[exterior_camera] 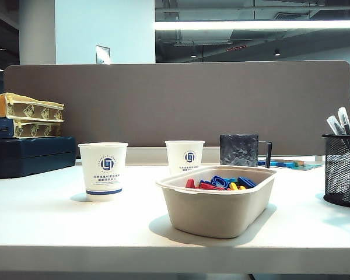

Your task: Pick up one pen and put it in the pen container.

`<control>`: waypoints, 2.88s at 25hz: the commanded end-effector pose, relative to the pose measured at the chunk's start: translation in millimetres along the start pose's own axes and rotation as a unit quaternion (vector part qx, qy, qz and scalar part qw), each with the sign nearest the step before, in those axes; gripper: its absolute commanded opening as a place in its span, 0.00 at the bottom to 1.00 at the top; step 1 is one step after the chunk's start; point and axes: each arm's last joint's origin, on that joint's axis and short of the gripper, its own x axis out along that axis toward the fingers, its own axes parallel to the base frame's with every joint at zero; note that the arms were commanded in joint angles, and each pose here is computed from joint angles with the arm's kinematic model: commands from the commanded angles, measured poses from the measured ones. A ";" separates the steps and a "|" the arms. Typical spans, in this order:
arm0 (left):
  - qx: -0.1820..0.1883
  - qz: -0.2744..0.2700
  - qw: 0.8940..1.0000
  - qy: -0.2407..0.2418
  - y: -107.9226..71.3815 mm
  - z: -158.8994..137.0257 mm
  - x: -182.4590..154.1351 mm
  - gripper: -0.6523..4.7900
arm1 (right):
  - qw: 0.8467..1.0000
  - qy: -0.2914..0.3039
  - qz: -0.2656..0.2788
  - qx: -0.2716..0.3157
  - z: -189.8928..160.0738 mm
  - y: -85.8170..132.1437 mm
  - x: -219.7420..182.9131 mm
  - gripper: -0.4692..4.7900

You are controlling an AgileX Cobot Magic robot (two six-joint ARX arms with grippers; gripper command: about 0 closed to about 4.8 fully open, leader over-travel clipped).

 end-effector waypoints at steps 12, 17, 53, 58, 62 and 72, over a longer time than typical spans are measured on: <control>0.001 -0.001 1.000 0.022 -1.2 -20.5 -6.8 0.30 | 0.998 -0.064 -0.008 -0.019 -29.0 22.5 -58.8 0.33; 0.000 -0.001 1.000 0.016 -2.5 -35.4 -3.9 0.30 | 0.998 -0.062 -0.008 -0.018 -36.7 27.8 -72.3 0.33; -0.033 0.045 0.998 -0.031 -2.5 -60.4 7.8 0.28 | 1.000 -0.021 -0.004 -0.004 -103.5 43.4 -94.8 0.33; -0.037 0.062 0.995 -0.069 -1.4 -65.2 -5.7 0.28 | 0.998 -0.063 -0.019 -0.015 -113.2 48.6 -111.4 0.33; -0.039 0.063 0.994 -0.086 -2.2 -78.0 -9.2 0.28 | 0.996 -0.086 -0.022 -0.022 -121.9 52.1 -119.9 0.33; -0.040 0.063 0.993 -0.095 -3.3 -88.4 -3.4 0.28 | 0.997 -0.076 -0.020 -0.019 -136.8 50.8 -110.2 0.33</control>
